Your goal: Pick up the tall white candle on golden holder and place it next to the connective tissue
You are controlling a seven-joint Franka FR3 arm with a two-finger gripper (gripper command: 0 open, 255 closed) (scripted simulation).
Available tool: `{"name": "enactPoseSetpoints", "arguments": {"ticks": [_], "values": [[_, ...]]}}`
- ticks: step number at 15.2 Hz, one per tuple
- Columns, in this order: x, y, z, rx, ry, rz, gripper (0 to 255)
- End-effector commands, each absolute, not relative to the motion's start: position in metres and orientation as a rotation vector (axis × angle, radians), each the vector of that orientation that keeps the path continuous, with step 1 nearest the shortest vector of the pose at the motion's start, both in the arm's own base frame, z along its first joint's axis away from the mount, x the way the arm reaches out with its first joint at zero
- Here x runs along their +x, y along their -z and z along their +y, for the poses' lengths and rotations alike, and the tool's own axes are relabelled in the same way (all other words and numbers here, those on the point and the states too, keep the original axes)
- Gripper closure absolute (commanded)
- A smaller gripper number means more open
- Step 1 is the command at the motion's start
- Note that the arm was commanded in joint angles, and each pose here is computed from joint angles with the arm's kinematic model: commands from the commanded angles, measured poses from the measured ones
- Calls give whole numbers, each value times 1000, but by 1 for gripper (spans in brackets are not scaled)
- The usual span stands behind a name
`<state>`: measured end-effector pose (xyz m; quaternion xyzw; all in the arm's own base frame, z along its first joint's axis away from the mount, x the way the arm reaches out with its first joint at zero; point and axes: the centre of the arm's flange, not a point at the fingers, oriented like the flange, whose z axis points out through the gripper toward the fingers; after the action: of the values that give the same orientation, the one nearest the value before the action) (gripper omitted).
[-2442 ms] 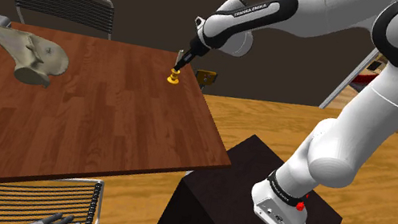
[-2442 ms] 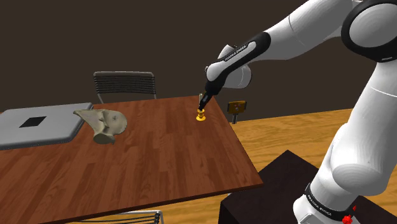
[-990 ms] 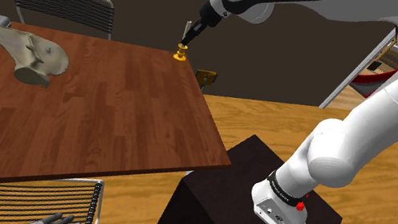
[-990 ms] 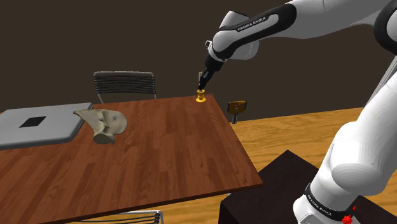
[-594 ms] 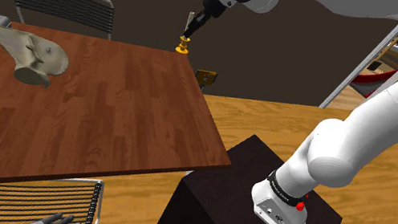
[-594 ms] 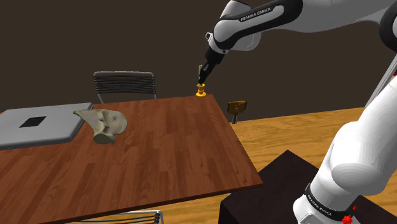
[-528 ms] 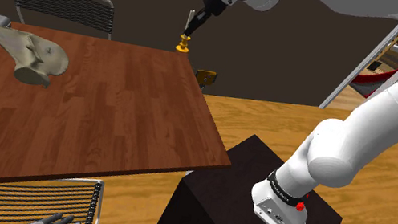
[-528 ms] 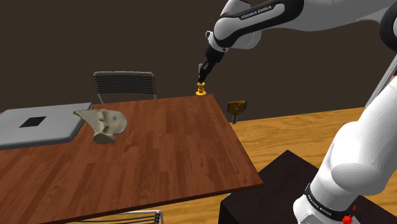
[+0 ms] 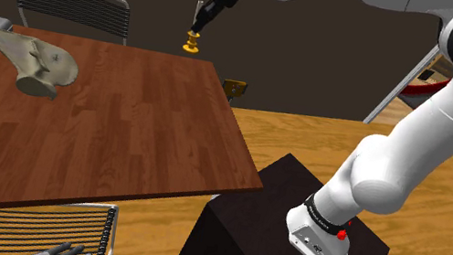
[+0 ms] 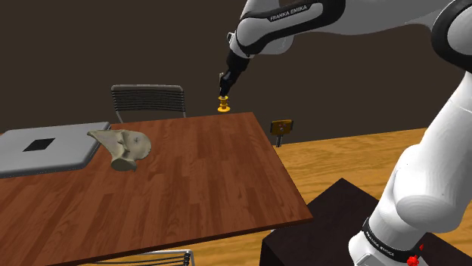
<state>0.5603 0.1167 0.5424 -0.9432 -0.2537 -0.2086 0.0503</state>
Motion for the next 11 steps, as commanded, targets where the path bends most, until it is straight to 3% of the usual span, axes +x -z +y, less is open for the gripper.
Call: {"name": "enactPoseSetpoints", "arguments": {"ticks": [1,11], "values": [[569,-543,142,-2872,635,-771,255],[613,-544,267,-2872,635,-771,255]]}}
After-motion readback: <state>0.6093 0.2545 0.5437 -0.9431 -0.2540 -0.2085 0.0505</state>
